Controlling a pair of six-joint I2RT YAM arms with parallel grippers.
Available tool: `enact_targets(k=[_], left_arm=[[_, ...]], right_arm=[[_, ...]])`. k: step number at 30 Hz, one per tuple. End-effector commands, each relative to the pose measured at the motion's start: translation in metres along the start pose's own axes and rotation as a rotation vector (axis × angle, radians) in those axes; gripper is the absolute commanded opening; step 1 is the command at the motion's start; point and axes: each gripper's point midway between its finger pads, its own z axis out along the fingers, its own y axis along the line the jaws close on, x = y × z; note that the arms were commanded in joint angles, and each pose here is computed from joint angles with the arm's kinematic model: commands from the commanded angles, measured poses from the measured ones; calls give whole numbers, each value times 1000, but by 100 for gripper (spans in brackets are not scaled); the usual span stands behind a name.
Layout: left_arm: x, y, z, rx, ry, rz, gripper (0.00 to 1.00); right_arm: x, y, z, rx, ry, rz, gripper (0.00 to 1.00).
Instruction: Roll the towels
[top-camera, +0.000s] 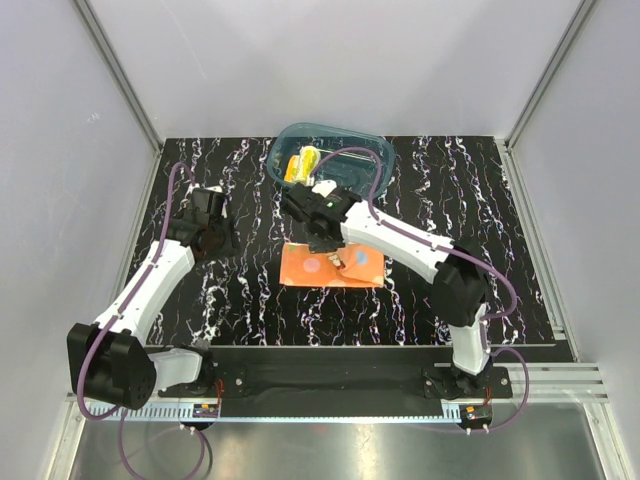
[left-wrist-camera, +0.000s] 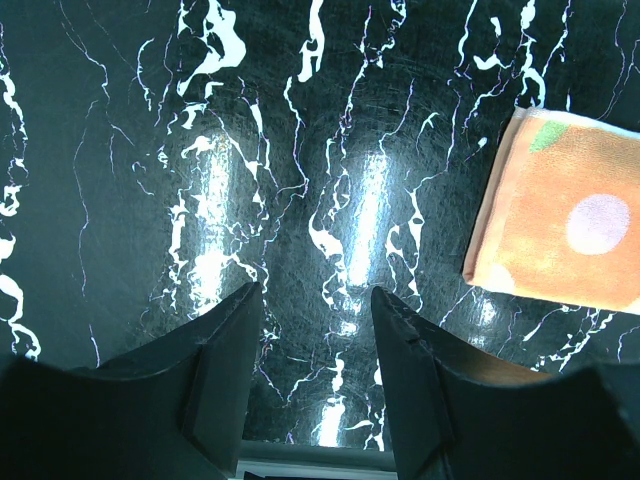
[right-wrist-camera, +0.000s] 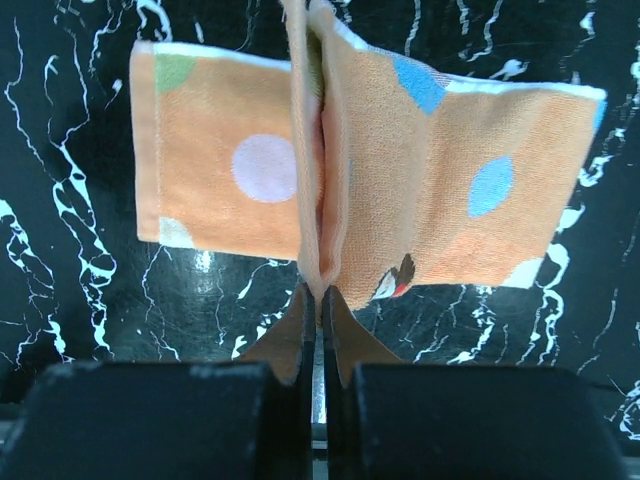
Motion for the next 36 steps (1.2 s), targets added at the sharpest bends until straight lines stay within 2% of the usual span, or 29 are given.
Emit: enact_targets(k=[1,26,27,30,33,34,36], left_arm=[[-13,3,-6,-4,-61,6,53],[-11,5,-2,-19,-50,7,54],[-10,5,-2,-20,-47,8,54],[-10,7,-1,-30,-46,6,54],[-9,9,1,-45,-40,8,54],[-9,10,2,-54,-37,7,54],[-8,12,3,-65,-33,5,54]], right_arm=[[-5,16,-1,-8,-32,0,0],[59,87,76,-113,66,-148,1],[61,90,80,-126,70,-157,11],[61,93,85,-133,65,-167,15],[58,96,81,-155,56,-178,27],[57,97,80,-162,53,-179,41],[57,98,74,-189,46,-191,48]])
